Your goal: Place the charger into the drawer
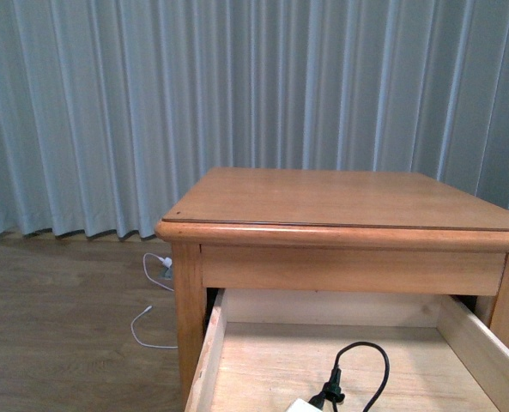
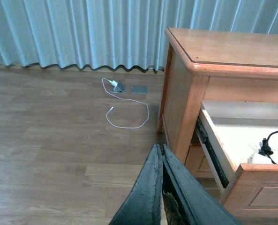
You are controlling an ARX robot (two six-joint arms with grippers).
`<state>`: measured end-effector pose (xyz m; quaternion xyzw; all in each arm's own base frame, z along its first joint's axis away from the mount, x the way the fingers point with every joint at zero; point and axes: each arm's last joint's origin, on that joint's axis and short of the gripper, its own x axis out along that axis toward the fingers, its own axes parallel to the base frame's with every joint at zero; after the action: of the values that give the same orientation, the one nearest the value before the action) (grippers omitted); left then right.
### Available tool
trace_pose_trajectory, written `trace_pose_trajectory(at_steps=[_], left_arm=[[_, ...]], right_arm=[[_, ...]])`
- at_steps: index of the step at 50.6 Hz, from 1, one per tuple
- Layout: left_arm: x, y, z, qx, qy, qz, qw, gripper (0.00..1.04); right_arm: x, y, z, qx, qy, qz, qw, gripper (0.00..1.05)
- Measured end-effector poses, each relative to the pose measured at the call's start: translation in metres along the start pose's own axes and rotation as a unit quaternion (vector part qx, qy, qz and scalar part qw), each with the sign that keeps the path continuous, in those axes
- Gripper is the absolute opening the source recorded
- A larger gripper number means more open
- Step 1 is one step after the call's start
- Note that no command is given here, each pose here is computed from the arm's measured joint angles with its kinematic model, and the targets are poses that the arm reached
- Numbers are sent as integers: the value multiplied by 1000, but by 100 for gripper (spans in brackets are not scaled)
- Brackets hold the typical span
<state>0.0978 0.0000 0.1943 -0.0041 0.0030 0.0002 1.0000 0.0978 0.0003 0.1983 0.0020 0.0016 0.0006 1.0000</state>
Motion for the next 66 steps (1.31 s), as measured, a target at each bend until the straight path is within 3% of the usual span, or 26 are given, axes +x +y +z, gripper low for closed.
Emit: trace_pose_trajectory(at_steps=[34, 48, 55, 60, 66], left_arm=[[0, 0, -28, 0, -3, 0, 1000, 4], [-1, 0, -27, 0, -6, 0, 1000, 4], [-1, 0, -27, 0, -6, 0, 1000, 28], [-1, 0, -27, 0, -6, 0, 1000, 46], [-1, 0, -27, 0, -6, 0, 1000, 65]], right_arm=[[0, 0, 0, 0, 0, 0, 1000, 97], [0, 0, 0, 0, 0, 0, 1000, 97], [2, 2, -6, 0, 130, -26, 991, 97], [7, 8, -16, -5, 227, 18, 974, 97], [21, 15, -20, 5, 296, 80, 952, 97]])
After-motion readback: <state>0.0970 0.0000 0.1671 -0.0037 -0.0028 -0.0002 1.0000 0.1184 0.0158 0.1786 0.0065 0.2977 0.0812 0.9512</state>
